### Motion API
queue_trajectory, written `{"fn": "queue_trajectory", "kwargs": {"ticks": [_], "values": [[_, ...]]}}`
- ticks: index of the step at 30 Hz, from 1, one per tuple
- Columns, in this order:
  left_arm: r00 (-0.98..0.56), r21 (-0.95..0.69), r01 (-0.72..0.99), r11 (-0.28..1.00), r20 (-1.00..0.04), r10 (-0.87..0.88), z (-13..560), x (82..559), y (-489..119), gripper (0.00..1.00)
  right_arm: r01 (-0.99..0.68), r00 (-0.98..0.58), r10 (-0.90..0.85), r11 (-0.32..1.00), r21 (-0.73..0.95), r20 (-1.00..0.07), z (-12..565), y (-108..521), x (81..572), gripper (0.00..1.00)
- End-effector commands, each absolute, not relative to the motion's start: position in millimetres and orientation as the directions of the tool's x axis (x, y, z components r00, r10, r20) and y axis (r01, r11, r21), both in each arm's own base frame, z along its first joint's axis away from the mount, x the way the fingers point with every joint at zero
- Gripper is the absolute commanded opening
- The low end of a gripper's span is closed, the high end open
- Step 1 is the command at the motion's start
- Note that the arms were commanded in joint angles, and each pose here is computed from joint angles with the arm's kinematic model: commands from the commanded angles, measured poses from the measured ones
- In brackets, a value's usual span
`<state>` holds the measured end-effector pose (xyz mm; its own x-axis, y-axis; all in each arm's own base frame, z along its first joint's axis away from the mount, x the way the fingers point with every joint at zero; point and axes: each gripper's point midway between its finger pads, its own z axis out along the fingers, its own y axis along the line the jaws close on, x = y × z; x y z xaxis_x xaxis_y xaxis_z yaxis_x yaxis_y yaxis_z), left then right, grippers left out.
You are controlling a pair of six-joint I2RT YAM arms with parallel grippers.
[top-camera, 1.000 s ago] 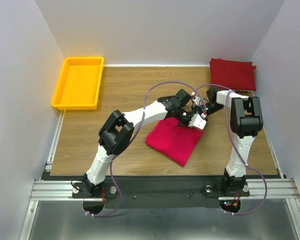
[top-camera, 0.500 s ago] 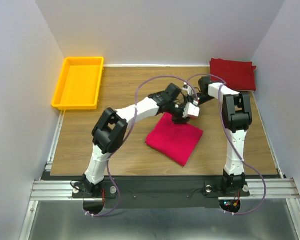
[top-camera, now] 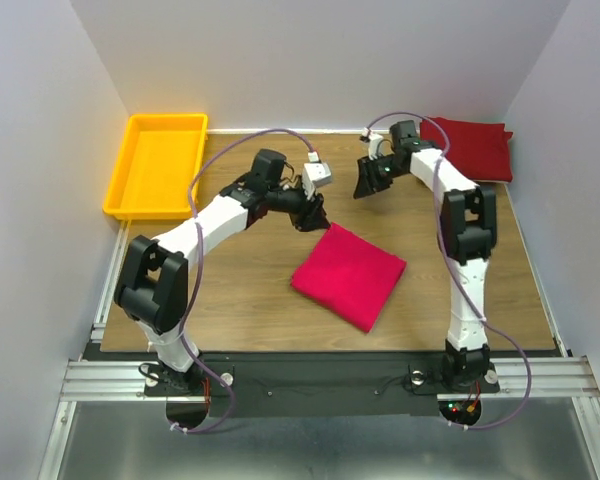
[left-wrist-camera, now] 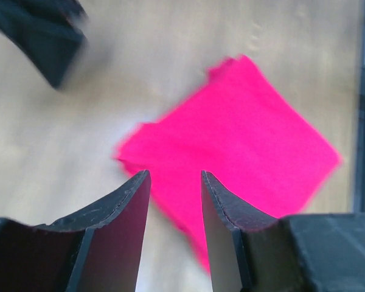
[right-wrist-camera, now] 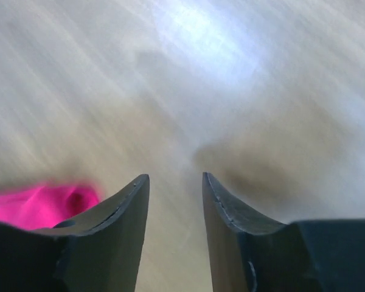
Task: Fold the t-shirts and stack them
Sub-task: Fold the tshirt
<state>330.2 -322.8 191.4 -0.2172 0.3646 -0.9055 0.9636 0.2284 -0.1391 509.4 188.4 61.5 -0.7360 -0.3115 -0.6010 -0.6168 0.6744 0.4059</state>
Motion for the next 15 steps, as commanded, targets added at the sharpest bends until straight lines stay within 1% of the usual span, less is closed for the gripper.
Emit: {"fn": "queue_trajectory", "kwargs": {"ticks": [1, 2, 3, 4, 5, 6, 7, 9, 10, 11, 13, 15], "values": [[-0.320, -0.278, 0.945, 0.170, -0.890, 0.325, 186, 306, -336, 0.49, -0.626, -0.681, -0.252, 0.688, 0.368, -0.688, 158, 175, 471, 0.48], [-0.345, -0.308, 0.937, 0.163, -0.882, 0.320, 182, 305, -339, 0.49, -0.619, -0.693, -0.240, 0.681, 0.390, -0.680, 165, 173, 454, 0.50], [-0.385, -0.354, 0.923, 0.152, -0.873, 0.301, 179, 304, -345, 0.49, -0.601, -0.724, -0.222, 0.669, 0.438, -0.654, 170, 172, 417, 0.49], [-0.400, -0.374, 0.917, 0.142, -0.869, 0.293, 179, 304, -348, 0.49, -0.588, -0.739, -0.210, 0.665, 0.460, -0.640, 172, 172, 399, 0.50], [-0.411, -0.389, 0.912, 0.132, -0.864, 0.292, 178, 302, -353, 0.49, -0.586, -0.738, -0.193, 0.659, 0.471, -0.647, 187, 170, 374, 0.50], [-0.421, -0.400, 0.907, 0.133, -0.860, 0.288, 177, 303, -357, 0.49, -0.569, -0.756, -0.190, 0.664, 0.485, -0.627, 183, 168, 358, 0.50], [-0.430, -0.408, 0.903, 0.134, -0.852, 0.299, 170, 303, -361, 0.49, -0.524, -0.804, -0.196, 0.680, 0.513, -0.562, 159, 162, 333, 0.50], [-0.427, -0.394, 0.904, 0.166, -0.850, 0.309, 166, 308, -367, 0.49, -0.515, -0.809, -0.205, 0.700, 0.495, -0.551, 160, 153, 305, 0.52], [-0.436, -0.402, 0.900, 0.169, -0.839, 0.326, 158, 306, -372, 0.49, -0.485, -0.838, -0.212, 0.711, 0.509, -0.503, 143, 150, 286, 0.56], [-0.445, -0.398, 0.895, 0.201, -0.830, 0.336, 152, 309, -373, 0.49, -0.467, -0.853, -0.210, 0.717, 0.518, -0.479, 137, 148, 277, 0.60], [-0.468, -0.415, 0.883, 0.218, -0.808, 0.358, 142, 308, -375, 0.49, -0.426, -0.883, -0.202, 0.721, 0.546, -0.423, 124, 146, 258, 0.77], [-0.497, -0.430, 0.867, 0.253, -0.782, 0.376, 127, 306, -374, 0.49, -0.363, -0.909, -0.167, 0.767, 0.529, -0.381, 114, 140, 259, 0.79]]}}
